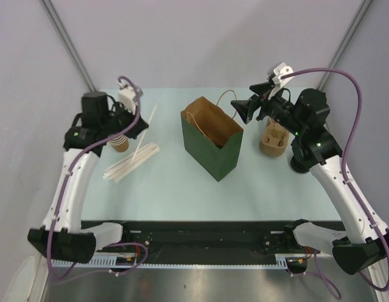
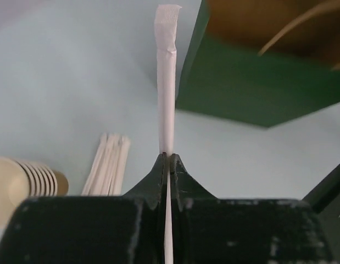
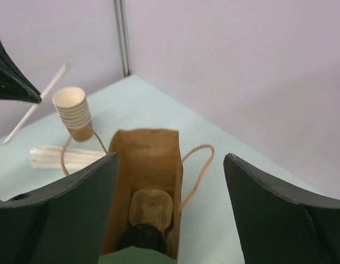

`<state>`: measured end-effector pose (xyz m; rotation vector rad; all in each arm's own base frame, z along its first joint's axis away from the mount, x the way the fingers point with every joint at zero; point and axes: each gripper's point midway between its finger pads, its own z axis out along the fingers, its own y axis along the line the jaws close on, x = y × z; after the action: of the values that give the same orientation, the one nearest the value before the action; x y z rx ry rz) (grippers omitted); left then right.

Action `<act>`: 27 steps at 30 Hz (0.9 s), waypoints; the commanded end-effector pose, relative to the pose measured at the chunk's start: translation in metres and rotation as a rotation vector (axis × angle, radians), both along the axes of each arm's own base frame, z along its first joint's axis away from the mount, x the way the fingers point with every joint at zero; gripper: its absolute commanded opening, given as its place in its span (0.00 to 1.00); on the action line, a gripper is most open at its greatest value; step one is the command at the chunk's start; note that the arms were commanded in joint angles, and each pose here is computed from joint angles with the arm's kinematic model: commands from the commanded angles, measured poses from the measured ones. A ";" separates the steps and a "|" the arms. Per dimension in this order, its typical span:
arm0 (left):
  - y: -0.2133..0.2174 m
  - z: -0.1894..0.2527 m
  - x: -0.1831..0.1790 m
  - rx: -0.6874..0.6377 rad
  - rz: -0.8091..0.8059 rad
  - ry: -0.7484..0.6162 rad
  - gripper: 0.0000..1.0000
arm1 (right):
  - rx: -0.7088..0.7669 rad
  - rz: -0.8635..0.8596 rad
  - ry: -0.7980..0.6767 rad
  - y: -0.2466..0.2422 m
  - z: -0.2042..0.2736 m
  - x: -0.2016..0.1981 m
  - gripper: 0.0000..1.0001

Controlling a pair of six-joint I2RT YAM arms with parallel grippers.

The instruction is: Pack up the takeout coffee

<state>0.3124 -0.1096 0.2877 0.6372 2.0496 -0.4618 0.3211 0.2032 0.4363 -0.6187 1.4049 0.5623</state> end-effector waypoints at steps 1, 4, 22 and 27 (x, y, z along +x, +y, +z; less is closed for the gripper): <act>-0.034 0.126 -0.020 -0.272 -0.077 -0.237 0.00 | 0.130 0.052 -0.114 0.004 0.067 -0.026 0.82; -0.046 0.180 -0.020 -0.321 -0.135 -0.350 0.00 | 0.177 0.110 -0.132 0.018 0.087 -0.035 0.80; -0.154 0.245 -0.086 -0.279 -0.771 -0.761 0.00 | 0.169 0.371 -0.204 0.070 0.140 -0.106 0.72; -0.178 0.234 -0.075 -0.297 -0.816 -0.730 0.00 | 0.156 0.319 -0.200 0.060 0.137 -0.103 0.72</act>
<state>0.2324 -0.2684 0.5202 1.1981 1.0198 -0.7891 0.2201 0.2780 0.5641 -0.7833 1.0785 0.8929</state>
